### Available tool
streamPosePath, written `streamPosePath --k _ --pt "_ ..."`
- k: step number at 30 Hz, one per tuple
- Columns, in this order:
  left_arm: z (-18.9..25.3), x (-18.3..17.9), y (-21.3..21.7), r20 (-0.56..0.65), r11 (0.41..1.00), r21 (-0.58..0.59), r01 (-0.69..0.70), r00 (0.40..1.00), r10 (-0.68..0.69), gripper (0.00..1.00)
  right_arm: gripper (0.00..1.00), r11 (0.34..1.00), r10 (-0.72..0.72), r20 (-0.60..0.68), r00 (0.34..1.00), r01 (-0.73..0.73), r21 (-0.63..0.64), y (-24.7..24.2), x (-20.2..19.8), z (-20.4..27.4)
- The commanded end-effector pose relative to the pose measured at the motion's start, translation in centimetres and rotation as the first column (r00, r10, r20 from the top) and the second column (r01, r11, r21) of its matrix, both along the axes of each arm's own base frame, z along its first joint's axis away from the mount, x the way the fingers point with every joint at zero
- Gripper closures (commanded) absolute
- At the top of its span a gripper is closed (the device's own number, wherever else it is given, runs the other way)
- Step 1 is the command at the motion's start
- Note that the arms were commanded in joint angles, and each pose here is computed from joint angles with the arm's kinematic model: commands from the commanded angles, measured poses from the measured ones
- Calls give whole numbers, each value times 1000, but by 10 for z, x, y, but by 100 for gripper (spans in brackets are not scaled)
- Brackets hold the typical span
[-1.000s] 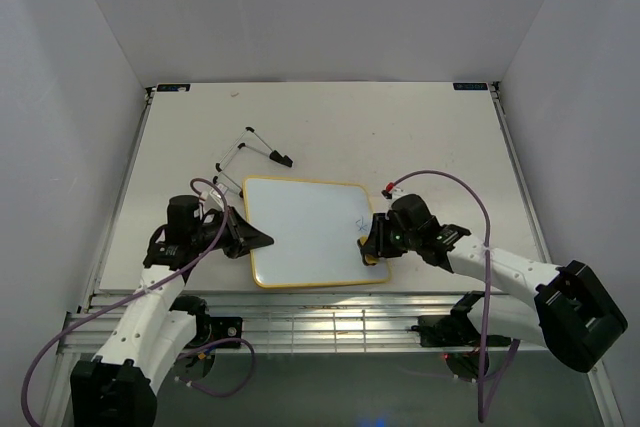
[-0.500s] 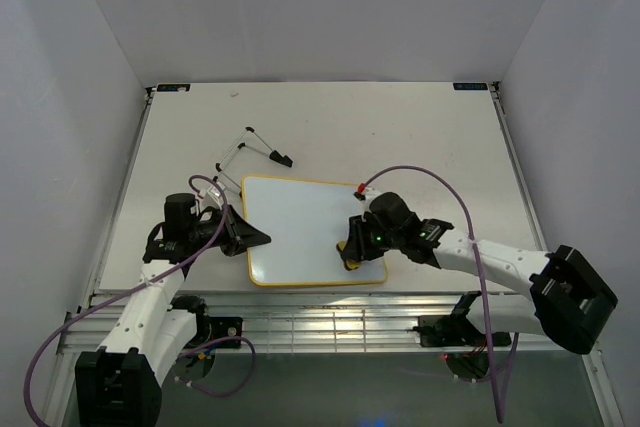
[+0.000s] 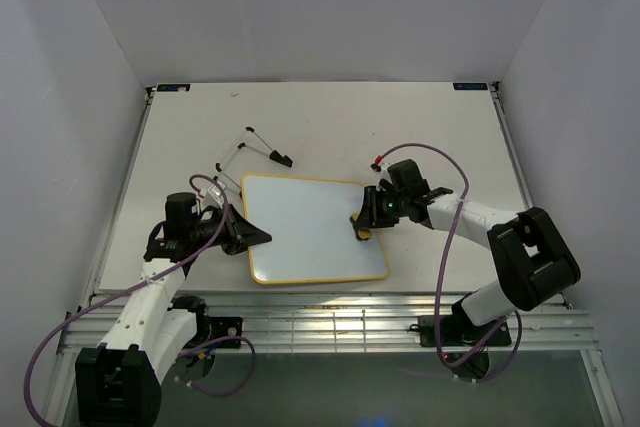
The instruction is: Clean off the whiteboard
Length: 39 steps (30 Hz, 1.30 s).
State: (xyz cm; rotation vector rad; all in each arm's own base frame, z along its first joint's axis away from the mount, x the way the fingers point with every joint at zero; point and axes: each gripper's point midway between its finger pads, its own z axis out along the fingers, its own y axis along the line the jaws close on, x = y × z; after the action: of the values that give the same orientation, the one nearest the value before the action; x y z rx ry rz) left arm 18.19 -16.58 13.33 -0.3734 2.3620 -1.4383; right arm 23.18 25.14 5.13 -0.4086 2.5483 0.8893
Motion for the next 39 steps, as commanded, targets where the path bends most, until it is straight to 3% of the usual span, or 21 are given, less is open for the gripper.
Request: streamPosePath --k 1,7,17,22,27,31,35,39 --pt "9 8 -1 161 998 41 41 986 -47 100 75 963 -51 -209 976 -7 -269 -75 -36 -71" --pt "7 8 -2 150 998 37 49 987 -54 100 77 972 -12 -185 983 -32 -232 -66 -21 -55" --pt "4 6 -5 140 998 40 58 988 -63 100 77 972 221 -10 975 -219 87 28 -6 34" --pt "3 7 -5 136 998 44 50 989 -55 100 76 983 182 -73 981 -182 7 16 8 2" --pt "6 8 -3 153 998 53 30 988 -37 100 77 989 31 -207 978 -59 -134 -48 -2 -59" --pt "5 8 -2 152 998 55 27 988 -35 100 77 980 -70 -242 968 21 -200 -85 -8 -82" --pt "6 9 -3 157 998 55 31 987 -39 100 78 984 -73 -220 973 33 -177 -80 2 -70" --pt "9 8 -3 173 998 51 34 984 -42 100 79 994 -50 -113 992 38 -107 -68 20 -28"
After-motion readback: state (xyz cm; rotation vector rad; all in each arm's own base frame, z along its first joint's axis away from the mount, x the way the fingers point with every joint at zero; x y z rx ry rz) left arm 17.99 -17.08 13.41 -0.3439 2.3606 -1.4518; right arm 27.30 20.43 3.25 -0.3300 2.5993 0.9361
